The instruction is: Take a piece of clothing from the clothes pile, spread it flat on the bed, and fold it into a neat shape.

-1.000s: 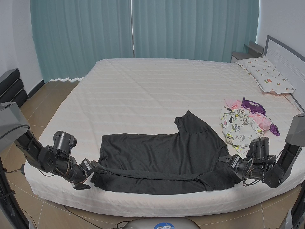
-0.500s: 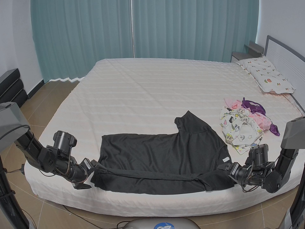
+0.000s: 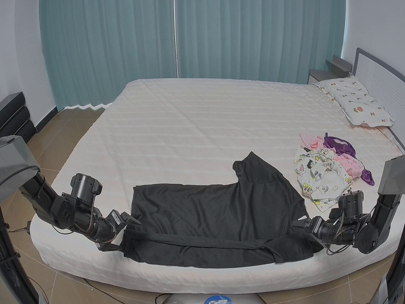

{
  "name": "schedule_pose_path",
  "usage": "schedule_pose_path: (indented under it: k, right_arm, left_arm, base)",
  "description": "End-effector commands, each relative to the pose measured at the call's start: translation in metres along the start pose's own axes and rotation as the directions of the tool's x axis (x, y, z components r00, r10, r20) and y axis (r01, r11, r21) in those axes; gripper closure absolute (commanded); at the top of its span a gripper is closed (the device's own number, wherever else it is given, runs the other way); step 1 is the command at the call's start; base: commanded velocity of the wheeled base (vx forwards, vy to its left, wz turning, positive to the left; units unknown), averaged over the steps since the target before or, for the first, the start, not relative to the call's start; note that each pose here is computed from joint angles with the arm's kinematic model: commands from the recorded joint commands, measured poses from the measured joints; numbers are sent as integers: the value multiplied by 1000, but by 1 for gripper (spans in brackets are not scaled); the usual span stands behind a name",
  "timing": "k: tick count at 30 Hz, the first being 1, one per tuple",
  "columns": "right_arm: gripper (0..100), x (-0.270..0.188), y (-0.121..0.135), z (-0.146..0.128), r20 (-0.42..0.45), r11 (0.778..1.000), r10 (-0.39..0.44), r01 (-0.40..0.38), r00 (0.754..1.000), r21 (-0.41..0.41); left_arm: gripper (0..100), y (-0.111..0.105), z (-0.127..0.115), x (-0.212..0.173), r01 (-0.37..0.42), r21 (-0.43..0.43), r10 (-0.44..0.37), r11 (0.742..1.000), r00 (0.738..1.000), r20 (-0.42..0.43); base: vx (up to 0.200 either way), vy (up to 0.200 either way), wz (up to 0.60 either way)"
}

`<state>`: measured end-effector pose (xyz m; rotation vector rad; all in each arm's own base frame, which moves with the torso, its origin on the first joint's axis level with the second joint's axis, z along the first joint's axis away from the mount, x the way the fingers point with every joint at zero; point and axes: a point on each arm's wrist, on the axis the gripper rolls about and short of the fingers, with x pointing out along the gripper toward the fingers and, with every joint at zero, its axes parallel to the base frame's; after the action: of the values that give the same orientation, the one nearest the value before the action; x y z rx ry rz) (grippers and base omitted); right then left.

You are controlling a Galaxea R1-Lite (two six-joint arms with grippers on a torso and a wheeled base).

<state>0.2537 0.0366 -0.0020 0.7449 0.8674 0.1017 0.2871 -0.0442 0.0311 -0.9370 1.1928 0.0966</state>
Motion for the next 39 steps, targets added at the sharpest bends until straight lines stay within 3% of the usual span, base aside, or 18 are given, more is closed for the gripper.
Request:
schedule_pose_path:
  k: [1,7,8,13,36,37,39]
  right_arm:
    - [0,4,-5,2,-24,1000,12,-13,1000,-10]
    - [0,11,-16,8,-14,995,-13,11,1000,-103]
    - [0,10,-23,12,-7,988,-24,23,1000,-152]
    - [0,15,-35,13,-35,975,-24,15,999,-221]
    - [0,48,-40,30,-26,968,0,-6,1000,-252]
    - [100,48,-39,29,-30,966,-1,-7,1000,-260]
    - [100,50,-38,26,-42,957,-5,-7,999,-289]
  left_arm:
    - [0,-1,0,-1,5,-1,-5,1000,1000,-1]
    - [0,0,0,0,4,-1,-4,1000,1000,-3]
    - [0,0,0,0,3,0,-3,1000,1000,-2]
    - [0,0,0,0,3,0,-3,1000,1000,-2]
    - [0,0,0,0,1,4,-1,1000,1000,-1]
    - [0,0,0,0,2,5,-2,1000,1000,0]
    - [0,0,0,0,2,5,-2,1000,1000,0]
  base:
    - [0,0,0]
    - [0,0,0]
    - [0,0,0]
    - [0,0,0]
    - [0,0,0]
    - [0,0,0]
    - [0,0,0]
